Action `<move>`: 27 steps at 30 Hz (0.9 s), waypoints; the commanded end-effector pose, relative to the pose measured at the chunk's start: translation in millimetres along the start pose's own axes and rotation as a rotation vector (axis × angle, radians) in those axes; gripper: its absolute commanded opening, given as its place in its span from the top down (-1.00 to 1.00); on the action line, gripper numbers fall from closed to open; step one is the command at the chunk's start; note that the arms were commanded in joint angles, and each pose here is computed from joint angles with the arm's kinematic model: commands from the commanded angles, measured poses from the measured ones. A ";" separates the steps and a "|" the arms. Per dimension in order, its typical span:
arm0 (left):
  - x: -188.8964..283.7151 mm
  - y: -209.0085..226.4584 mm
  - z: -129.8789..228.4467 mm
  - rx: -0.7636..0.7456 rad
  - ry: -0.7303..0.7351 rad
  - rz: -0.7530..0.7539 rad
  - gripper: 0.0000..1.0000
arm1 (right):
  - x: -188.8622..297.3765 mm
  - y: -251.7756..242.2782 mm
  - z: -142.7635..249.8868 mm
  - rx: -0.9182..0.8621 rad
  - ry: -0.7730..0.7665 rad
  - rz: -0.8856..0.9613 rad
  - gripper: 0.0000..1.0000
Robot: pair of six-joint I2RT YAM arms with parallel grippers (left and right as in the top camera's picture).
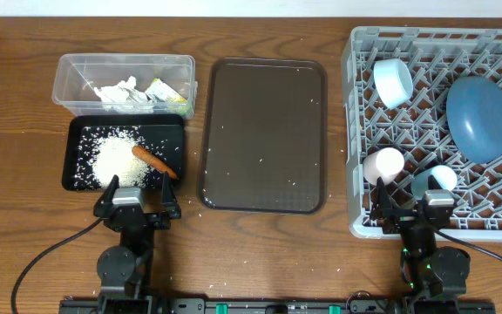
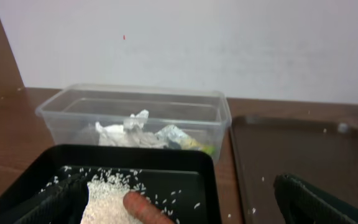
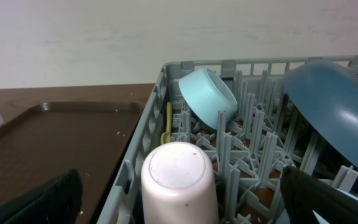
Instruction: Sort waste into correct bins and load items into the dishwasher rack
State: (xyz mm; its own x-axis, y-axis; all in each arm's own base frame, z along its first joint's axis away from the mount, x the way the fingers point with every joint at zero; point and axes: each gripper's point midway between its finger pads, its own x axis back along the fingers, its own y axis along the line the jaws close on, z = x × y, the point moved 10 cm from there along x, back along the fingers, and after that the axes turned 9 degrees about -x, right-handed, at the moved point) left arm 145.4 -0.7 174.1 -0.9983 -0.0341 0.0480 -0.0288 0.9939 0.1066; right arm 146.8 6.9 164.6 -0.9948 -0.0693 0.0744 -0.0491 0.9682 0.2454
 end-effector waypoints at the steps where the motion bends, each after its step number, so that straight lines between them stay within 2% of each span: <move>1: -1.2 -4.0 12.6 -0.042 0.039 0.038 -0.96 | 0.3 -0.9 0.2 -0.012 -0.003 0.011 -0.99; 7: -0.4 -4.7 22.5 -0.046 0.107 0.044 -0.96 | 0.3 -0.9 0.3 -0.012 -0.003 0.011 -0.99; 27: -0.6 -4.8 21.9 -0.045 0.104 0.045 -0.96 | 0.3 -0.9 0.3 -0.012 -0.003 0.011 -0.99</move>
State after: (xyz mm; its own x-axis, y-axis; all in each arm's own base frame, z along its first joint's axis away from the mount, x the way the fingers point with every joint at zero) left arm 145.5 -3.7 163.3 -0.9946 0.0077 0.1033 0.0209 0.9917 0.1272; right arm 146.8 6.9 164.6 -0.9948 -0.0693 0.0744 -0.0491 0.9682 0.2454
